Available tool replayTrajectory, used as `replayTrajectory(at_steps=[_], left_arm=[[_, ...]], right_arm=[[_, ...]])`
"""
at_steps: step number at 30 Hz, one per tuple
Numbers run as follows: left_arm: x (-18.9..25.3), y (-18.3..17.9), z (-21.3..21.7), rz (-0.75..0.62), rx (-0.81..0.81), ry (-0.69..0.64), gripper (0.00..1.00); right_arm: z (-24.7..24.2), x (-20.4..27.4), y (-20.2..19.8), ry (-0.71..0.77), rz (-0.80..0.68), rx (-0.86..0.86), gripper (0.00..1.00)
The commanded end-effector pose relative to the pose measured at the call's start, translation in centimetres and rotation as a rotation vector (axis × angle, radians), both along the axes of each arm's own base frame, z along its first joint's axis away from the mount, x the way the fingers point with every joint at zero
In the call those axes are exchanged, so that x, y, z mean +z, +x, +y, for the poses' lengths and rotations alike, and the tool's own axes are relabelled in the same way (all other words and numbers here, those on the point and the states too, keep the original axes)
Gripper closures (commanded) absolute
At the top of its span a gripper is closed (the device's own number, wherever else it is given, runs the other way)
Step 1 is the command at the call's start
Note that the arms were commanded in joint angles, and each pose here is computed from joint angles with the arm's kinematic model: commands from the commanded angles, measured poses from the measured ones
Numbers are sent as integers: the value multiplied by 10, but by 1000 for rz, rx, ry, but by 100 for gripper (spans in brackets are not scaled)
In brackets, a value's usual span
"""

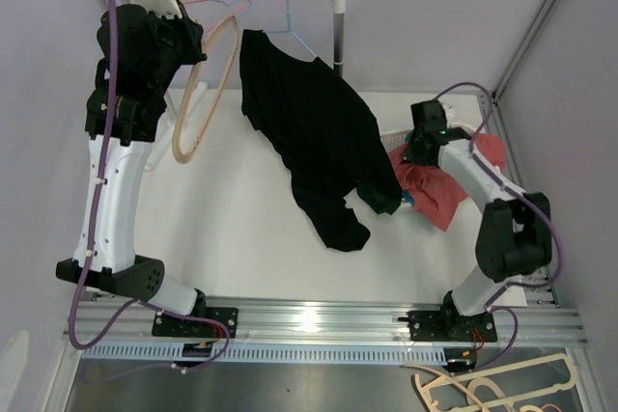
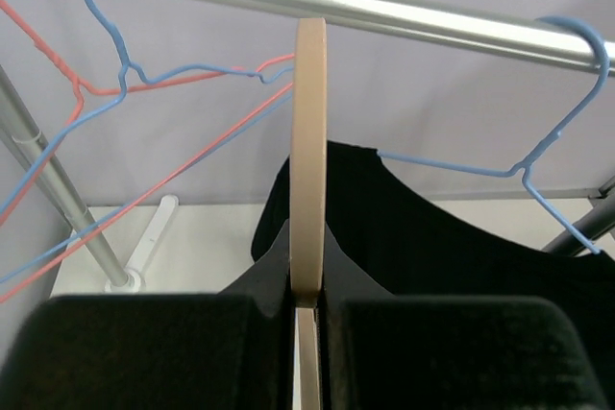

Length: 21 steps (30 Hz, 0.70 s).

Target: Remove the t-shirt from the hanger

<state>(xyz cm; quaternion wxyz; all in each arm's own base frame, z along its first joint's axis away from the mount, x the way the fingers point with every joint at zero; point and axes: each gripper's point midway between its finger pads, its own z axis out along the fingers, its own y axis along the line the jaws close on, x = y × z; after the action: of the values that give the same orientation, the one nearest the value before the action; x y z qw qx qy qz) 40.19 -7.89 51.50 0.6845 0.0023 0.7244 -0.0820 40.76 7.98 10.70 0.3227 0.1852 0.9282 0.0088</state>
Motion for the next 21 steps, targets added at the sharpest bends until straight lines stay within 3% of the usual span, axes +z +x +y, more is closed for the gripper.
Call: replayTrajectory(at_steps=[1, 5, 13, 19, 20, 21], left_arm=[[41, -2, 5, -152, -3, 32, 99], [45, 10, 5, -181, 2, 68, 99], [34, 48, -8, -162, -25, 87, 99], [24, 69, -14, -165, -49, 140, 99], [27, 70, -14, -170, -48, 139, 99], [24, 73, -14, -165, -46, 140, 99]], right_arm=[[-25, 86, -1, -61, -151, -40, 97], [-30, 103, -3, -70, -160, -32, 95], [-35, 84, -13, -88, -112, -42, 93], [-40, 71, -18, -92, -79, -59, 82], [-40, 71, -19, -85, -79, -57, 73], [-40, 73, -19, -80, -84, -61, 52]])
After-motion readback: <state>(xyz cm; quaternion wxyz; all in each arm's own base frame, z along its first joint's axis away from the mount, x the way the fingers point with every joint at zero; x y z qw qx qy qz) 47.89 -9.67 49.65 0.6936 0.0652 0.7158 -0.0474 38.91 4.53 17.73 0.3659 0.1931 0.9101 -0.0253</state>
